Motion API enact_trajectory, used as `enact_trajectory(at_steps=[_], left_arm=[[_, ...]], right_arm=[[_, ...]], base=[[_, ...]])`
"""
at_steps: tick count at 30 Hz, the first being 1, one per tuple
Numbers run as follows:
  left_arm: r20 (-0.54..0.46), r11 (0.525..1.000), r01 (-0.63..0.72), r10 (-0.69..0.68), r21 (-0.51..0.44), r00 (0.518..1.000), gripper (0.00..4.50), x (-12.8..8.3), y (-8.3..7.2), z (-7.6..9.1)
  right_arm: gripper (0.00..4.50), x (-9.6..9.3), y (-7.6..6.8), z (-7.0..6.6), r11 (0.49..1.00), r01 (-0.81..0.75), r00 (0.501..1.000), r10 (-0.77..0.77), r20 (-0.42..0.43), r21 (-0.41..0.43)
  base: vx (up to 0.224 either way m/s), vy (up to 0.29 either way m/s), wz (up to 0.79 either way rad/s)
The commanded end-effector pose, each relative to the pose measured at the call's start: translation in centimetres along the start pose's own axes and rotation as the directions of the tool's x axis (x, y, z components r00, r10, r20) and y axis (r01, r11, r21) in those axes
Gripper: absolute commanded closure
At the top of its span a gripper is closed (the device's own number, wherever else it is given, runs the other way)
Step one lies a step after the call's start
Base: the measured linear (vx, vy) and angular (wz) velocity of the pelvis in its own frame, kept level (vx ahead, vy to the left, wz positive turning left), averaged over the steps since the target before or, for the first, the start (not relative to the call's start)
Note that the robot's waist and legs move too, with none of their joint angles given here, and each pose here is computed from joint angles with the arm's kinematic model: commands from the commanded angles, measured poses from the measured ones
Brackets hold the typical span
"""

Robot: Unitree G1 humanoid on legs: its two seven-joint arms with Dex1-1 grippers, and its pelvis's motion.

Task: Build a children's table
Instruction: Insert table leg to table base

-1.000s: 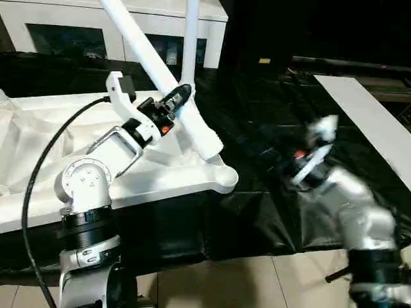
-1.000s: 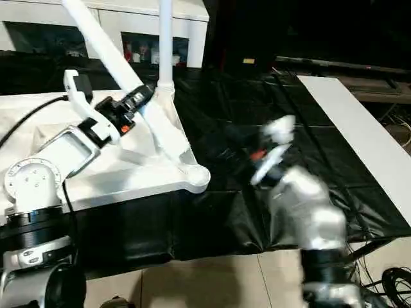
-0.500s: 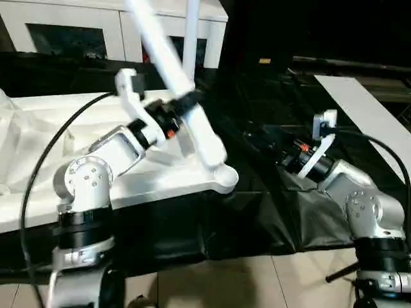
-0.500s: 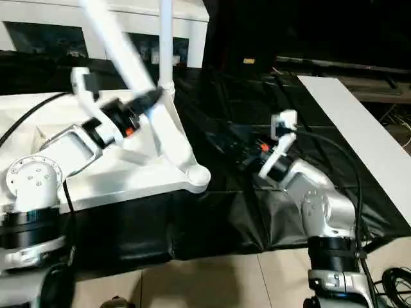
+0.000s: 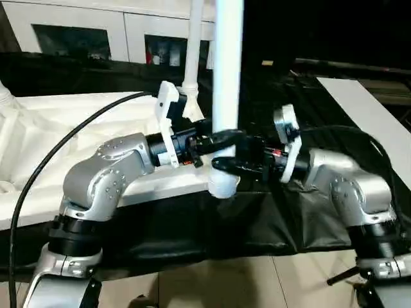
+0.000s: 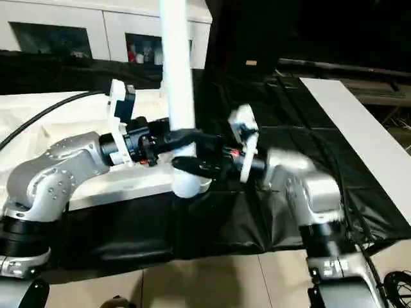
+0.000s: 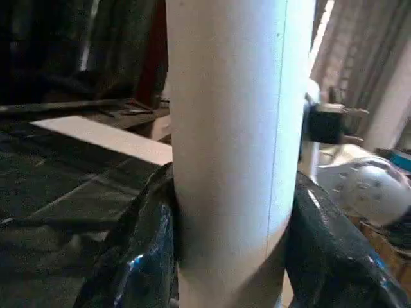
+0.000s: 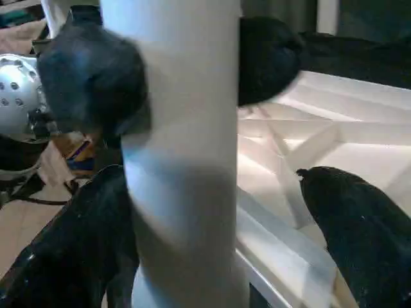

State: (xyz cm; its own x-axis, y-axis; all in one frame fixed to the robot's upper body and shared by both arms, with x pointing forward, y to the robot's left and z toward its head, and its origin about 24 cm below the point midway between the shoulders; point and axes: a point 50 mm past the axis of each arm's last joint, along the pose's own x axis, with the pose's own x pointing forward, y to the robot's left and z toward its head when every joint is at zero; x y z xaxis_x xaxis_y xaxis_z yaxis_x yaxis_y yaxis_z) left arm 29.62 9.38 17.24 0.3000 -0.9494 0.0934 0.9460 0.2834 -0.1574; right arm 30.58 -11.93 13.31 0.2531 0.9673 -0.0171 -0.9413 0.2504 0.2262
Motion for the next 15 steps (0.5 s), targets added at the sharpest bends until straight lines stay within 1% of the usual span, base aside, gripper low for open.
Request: enact_trajectory(at_steps=[1,3,4,5,6,7,10,11,12,15], left_arm=[[0.004,0.997,0.065,-0.065,0.029,0.998,2.55,0.54,-0.88,0.27],[-0.010,0.997,0.068,-0.068,0.031,0.998,2.55,0.59,-0.89,0.05],[-0.031,0.997,0.061,-0.060,0.039,0.998,2.55,0.62,-0.71,-0.27],[-0.037,0.998,0.056,-0.055,0.043,0.998,2.55,0.62,-0.62,-0.36],[-0.041,0.997,0.054,-0.053,0.046,0.998,2.55,0.59,-0.54,-0.39],[-0.043,0.997,0.055,-0.053,0.047,0.998,2.55,0.57,-0.50,-0.41],[-0.049,0.997,0.052,-0.049,0.057,0.998,2.55,0.43,-0.38,-0.33],[-0.051,0.997,0.051,-0.048,0.060,0.998,2.55,0.41,-0.36,-0.32],[-0.058,0.996,0.057,-0.054,0.063,0.997,2.55,0.34,-0.35,-0.35],[-0.068,0.996,0.064,-0.060,0.067,0.996,2.55,0.27,-0.34,-0.42]], right_arm=[[0.18,-0.04,-0.13,0.25,1.000,-0.016,1.000,0.015,-0.018,-0.020],[0.37,0.10,-0.05,0.30,0.999,-0.036,0.999,0.036,-0.019,-0.015],[0.37,0.22,0.06,0.29,0.998,-0.069,0.997,0.069,-0.034,-0.010],[0.48,0.23,0.09,0.25,0.997,-0.080,0.996,0.080,-0.043,-0.010],[0.48,0.23,0.14,0.13,0.996,-0.093,0.994,0.092,-0.055,-0.005],[0.74,0.22,0.16,0.06,0.995,-0.101,0.993,0.101,-0.063,-0.001],[0.83,0.18,0.28,-0.23,0.993,-0.117,0.990,0.117,-0.076,0.011],[0.93,0.17,0.31,-0.28,0.993,-0.120,0.990,0.120,-0.079,0.012],[1.18,0.14,0.41,-0.46,0.992,-0.128,0.988,0.129,-0.088,0.017],[1.29,0.08,0.48,-0.61,0.991,-0.133,0.986,0.134,-0.095,0.019]], base=[[0.000,0.000,0.00],[0.000,0.000,0.00],[0.000,0.000,0.00],[0.000,0.000,0.00],[0.000,0.000,0.00],[0.000,0.000,0.00],[0.000,0.000,0.00],[0.000,0.000,0.00],[0.000,0.000,0.00],[0.000,0.000,0.00]])
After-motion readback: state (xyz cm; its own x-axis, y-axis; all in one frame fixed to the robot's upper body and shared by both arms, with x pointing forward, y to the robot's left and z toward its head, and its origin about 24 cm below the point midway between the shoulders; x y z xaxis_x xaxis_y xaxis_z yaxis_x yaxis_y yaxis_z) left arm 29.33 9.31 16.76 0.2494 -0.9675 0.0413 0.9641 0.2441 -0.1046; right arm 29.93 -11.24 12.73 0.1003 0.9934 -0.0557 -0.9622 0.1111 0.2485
